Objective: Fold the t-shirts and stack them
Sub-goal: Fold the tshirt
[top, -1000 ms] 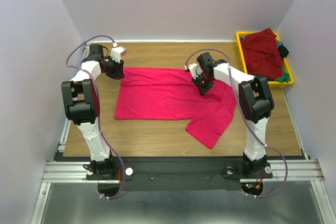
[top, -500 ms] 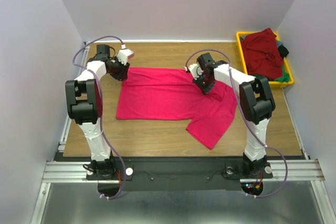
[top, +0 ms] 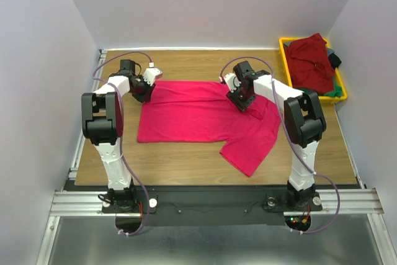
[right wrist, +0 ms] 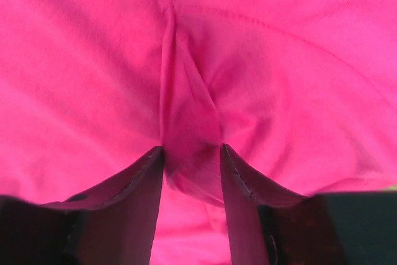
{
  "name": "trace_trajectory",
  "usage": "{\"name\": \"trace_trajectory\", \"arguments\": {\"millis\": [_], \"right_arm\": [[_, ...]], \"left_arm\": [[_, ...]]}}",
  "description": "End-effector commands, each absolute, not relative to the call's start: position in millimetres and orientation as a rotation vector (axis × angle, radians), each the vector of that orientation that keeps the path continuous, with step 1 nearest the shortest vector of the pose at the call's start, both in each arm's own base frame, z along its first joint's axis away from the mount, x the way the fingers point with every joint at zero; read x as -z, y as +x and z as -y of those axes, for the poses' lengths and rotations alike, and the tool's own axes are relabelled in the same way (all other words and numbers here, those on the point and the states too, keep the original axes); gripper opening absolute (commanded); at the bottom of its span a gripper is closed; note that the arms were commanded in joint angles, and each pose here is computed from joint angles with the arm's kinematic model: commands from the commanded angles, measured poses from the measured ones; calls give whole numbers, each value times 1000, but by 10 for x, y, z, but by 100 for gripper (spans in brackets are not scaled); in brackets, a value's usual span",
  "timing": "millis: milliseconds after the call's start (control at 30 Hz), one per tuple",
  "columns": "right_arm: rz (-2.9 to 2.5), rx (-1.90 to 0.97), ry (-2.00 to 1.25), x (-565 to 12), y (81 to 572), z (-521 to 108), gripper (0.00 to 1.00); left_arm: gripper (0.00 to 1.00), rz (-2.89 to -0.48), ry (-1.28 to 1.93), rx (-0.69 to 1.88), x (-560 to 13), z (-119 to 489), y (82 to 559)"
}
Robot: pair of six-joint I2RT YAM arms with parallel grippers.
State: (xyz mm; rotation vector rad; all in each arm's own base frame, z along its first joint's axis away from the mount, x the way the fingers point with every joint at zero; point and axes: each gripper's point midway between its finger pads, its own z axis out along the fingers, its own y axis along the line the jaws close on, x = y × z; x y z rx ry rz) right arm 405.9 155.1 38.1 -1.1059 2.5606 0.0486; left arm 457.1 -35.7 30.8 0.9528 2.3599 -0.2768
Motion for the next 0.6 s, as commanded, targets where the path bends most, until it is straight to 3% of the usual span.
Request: {"name": "trace_trajectory", "arguments": {"millis": [0,67,267,567], "right_arm": [[-2499,-72,-1064,-824,3994,-1564,53],[-2476,-76,-1047,-1032,3916,-1533,58],[-2443,-71,-1028,-1290,3715,-1416,53],[-2529,-253,-754,-1146,4139,-1385,28]], "left_arm": [[33,-2384,971,285,-484,296,4329],[39,-2334,969,295,-709,299,4314],[42,-2234,977,297,-1141,304,4199],[41,-2221,959,332,-1099,347,4094]]}}
